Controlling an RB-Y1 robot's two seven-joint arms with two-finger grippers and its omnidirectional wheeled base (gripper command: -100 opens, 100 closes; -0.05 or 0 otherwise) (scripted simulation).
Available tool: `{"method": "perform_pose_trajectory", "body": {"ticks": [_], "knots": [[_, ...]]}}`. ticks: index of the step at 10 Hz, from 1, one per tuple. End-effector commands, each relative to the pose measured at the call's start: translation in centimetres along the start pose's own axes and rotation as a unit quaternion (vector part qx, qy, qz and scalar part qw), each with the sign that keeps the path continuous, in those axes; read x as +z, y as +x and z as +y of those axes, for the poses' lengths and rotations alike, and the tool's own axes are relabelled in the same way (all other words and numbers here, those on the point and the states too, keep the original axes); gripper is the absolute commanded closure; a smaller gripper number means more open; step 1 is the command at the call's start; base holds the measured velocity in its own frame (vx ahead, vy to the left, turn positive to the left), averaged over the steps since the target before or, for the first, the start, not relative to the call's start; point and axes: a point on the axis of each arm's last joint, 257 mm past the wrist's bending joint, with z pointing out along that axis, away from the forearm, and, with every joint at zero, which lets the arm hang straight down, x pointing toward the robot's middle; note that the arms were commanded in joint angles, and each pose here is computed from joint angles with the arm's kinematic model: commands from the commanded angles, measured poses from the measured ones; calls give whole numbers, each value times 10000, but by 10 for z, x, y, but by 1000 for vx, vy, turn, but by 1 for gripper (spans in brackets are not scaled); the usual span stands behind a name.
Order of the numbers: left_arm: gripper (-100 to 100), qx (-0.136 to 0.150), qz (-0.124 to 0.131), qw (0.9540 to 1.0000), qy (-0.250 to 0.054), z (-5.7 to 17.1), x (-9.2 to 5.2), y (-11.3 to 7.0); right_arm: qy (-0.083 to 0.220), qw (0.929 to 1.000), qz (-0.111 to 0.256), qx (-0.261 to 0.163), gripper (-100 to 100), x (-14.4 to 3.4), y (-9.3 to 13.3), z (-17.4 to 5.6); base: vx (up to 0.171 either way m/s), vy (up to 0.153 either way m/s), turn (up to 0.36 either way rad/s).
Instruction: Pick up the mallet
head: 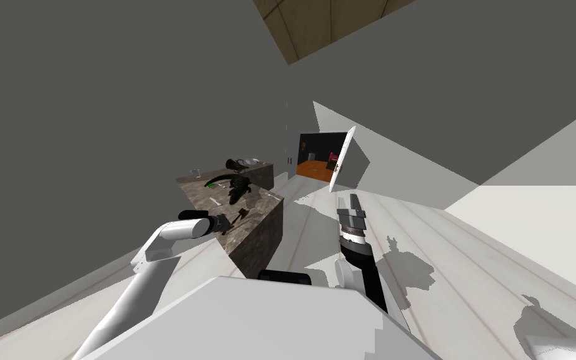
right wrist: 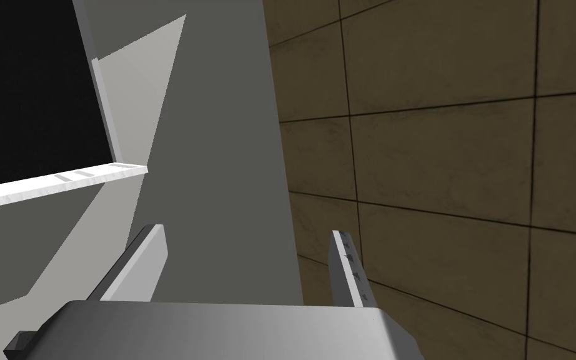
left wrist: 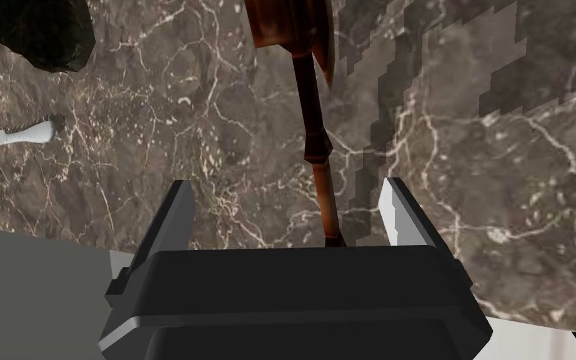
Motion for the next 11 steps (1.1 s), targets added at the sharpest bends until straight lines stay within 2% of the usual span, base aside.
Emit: {"method": "perform_pose_trajectory", "body": {"ticks": [1,4,5,6,7,8,10,11], "knots": [[-100,-92,-131,9998,-137,4,1,-10,0,10000,0,0,0,0,0,0,67,-42,18],[-100,-379,-498,9968,-500,19,5,-36,0,10000,0,0,0,0,0,0,70,-37,19],[-100,-429,-561,9959,-563,21,5,-41,0,10000,0,0,0,0,0,0,68,-40,29],[-100,-388,-509,9966,-510,18,5,-37,0,10000,0,0,0,0,0,0,26,-19,11],[0,-399,-523,9964,-525,19,5,-38,-1,10000,0,0,0,0,0,0,5,-4,-1],[-100,-401,-517,9965,-521,20,13,-40,-1,10000,0,0,0,0,0,0,13,-3,-1],[-100,-401,-515,9965,-516,23,23,-43,-1,10000,0,0,0,0,0,0,8,-5,6],[-100,-407,-522,9964,-525,22,20,-43,-1,10000,0,0,0,0,0,0,0,0,0]]}}
